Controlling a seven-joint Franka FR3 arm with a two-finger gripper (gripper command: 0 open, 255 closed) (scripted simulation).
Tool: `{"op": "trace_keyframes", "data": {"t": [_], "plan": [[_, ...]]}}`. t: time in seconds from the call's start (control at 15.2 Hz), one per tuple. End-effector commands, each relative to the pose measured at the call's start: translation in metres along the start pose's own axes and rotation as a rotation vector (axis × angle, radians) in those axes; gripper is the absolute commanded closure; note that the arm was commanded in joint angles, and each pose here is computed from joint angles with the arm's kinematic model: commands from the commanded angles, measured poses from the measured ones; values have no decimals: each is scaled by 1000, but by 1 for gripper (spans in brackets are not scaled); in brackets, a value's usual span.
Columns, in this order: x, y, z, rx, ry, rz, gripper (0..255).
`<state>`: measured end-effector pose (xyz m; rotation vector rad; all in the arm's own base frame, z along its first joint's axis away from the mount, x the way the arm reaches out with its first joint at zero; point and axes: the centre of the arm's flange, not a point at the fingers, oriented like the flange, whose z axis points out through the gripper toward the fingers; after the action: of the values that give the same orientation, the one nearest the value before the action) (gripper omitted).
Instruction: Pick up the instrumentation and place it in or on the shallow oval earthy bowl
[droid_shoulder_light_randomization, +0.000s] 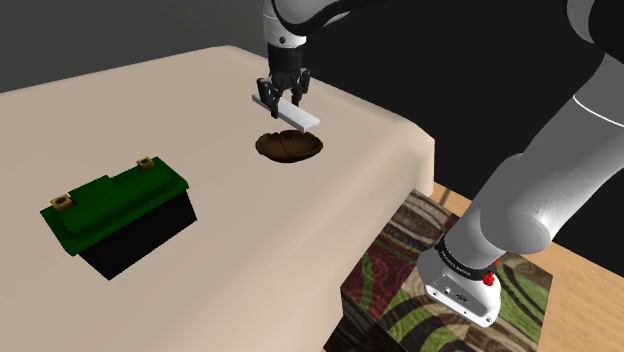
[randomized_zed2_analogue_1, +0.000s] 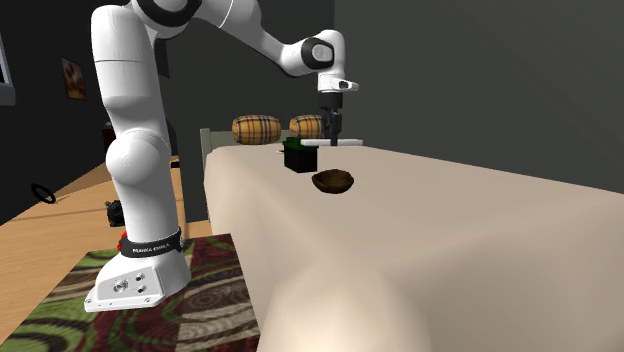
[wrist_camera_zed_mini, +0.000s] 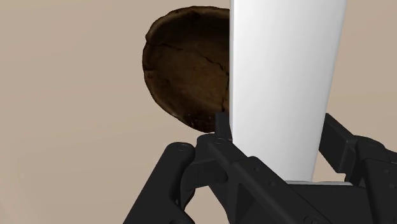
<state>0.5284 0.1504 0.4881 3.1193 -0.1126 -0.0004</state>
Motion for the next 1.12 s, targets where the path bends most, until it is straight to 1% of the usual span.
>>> {"op": "trace_keyframes", "data": {"t": [0.0,0.59,1.06], "plan": [[0,-1,10,0,1,1,255],[0,-2,60,0,1,1,255],[0,-2,60,0,1,1,255]]}}
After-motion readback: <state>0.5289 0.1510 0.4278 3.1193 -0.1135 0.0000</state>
